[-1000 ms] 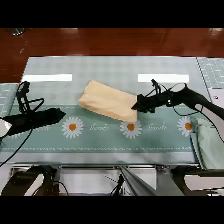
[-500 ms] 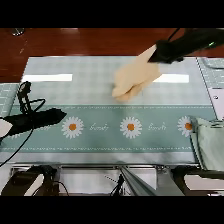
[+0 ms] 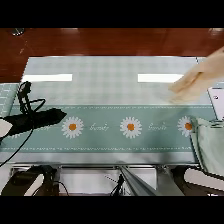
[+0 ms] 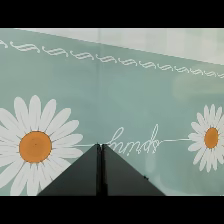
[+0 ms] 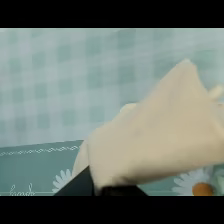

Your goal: Fold the shirts.

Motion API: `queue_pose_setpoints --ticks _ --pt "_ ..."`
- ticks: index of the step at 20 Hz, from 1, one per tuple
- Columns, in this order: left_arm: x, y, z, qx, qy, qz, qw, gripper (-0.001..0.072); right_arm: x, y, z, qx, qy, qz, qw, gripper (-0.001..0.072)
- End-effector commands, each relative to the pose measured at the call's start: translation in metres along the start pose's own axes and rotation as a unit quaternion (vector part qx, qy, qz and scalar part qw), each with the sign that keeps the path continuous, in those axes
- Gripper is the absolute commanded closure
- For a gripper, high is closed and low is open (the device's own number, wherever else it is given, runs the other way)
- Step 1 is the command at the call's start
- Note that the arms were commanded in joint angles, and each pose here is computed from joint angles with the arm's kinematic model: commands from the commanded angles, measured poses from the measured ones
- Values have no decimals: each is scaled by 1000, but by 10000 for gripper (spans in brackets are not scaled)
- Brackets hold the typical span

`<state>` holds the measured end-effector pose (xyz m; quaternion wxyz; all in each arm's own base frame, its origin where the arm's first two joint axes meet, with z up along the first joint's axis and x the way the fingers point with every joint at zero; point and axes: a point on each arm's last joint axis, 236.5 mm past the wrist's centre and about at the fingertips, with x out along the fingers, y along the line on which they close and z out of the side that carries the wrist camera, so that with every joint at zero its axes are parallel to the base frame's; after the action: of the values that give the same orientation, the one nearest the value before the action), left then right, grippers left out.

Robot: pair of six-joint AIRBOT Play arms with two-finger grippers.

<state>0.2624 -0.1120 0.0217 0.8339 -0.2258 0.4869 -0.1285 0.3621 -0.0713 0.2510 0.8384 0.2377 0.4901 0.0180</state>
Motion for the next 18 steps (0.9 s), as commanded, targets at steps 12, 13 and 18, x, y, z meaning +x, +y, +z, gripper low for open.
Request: queue_pose_setpoints --ticks 12,13,18 --pt "1 1 26 -1 -54 1 999 683 -105 -191 -233 379 -7 -346 858 686" --pt "2 2 29 -2 -59 2 998 683 -116 -196 -249 395 -8 -380 836 686" --pt "12 9 41 -10 -74 9 997 683 -127 -207 -280 435 -2 -437 787 71"
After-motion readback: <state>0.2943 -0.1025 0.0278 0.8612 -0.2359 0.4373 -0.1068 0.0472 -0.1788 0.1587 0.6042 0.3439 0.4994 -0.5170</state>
